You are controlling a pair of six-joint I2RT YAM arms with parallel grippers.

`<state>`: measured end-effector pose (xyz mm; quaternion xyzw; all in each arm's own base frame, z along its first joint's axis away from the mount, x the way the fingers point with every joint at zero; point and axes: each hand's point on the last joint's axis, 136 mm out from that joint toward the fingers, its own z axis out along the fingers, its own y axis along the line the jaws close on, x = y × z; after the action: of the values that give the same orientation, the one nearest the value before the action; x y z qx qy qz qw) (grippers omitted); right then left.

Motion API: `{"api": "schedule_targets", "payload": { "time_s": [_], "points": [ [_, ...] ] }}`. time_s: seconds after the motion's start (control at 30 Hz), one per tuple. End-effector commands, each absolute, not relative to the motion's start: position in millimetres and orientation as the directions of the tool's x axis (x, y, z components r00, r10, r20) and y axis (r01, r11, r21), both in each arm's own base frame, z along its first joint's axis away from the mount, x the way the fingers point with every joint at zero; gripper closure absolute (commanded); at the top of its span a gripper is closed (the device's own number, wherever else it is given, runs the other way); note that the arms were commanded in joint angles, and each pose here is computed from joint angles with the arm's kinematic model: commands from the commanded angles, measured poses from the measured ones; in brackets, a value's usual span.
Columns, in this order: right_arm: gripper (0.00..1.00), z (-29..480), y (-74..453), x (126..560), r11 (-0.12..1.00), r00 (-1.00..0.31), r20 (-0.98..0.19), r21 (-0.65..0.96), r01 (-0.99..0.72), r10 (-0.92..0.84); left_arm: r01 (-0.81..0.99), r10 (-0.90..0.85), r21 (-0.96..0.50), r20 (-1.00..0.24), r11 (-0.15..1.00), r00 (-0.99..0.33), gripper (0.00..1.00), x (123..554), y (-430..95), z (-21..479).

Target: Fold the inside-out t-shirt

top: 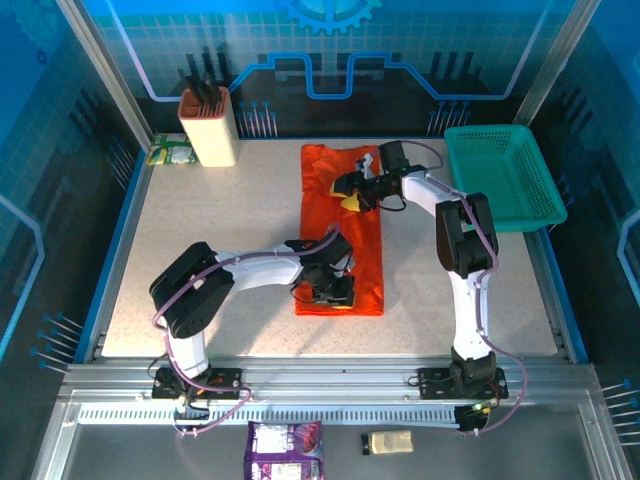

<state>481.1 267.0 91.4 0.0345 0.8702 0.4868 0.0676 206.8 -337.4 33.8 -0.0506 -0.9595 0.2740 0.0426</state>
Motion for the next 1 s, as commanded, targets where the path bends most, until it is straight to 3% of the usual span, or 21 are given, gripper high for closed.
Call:
{"api": "schedule_targets", "payload": {
  "time_s": [0.0, 0.4, 0.57, 0.73, 0.97],
  "points": [
    [0.36, 62, 259, 489, 0.537, -0.99, -0.036, 0.843, 0.042, 0.134, 0.005, 0.088, -0.478, 0.151, 0.878, -0.985, 0.98, 188, -321, 15],
    [0.36, 2, 247, 511, 0.572, -0.987, 0.035, 0.811, 0.119, 0.156, -0.041, 0.065, -0.464, 0.211, 0.885, -0.975, 0.98, 170, -310, 1],
    [0.36, 52, 257, 511, 0.538, -0.99, -0.025, 0.841, 0.054, 0.139, -0.035, 0.06, -0.528, 0.162, 0.849, -0.985, 0.98, 182, -325, 28],
    [0.36, 124, 260, 492, 0.554, -0.985, -0.129, 0.831, -0.042, 0.118, 0.029, 0.049, -0.612, 0.016, 0.79, -0.999, 0.96, 211, -344, 89],
    [0.37, 159, 233, 425, 0.624, -0.977, -0.17, 0.78, -0.055, 0.126, 0.005, -0.042, -0.553, -0.072, 0.833, -0.997, 0.95, 238, -291, 107]
  ]
}}
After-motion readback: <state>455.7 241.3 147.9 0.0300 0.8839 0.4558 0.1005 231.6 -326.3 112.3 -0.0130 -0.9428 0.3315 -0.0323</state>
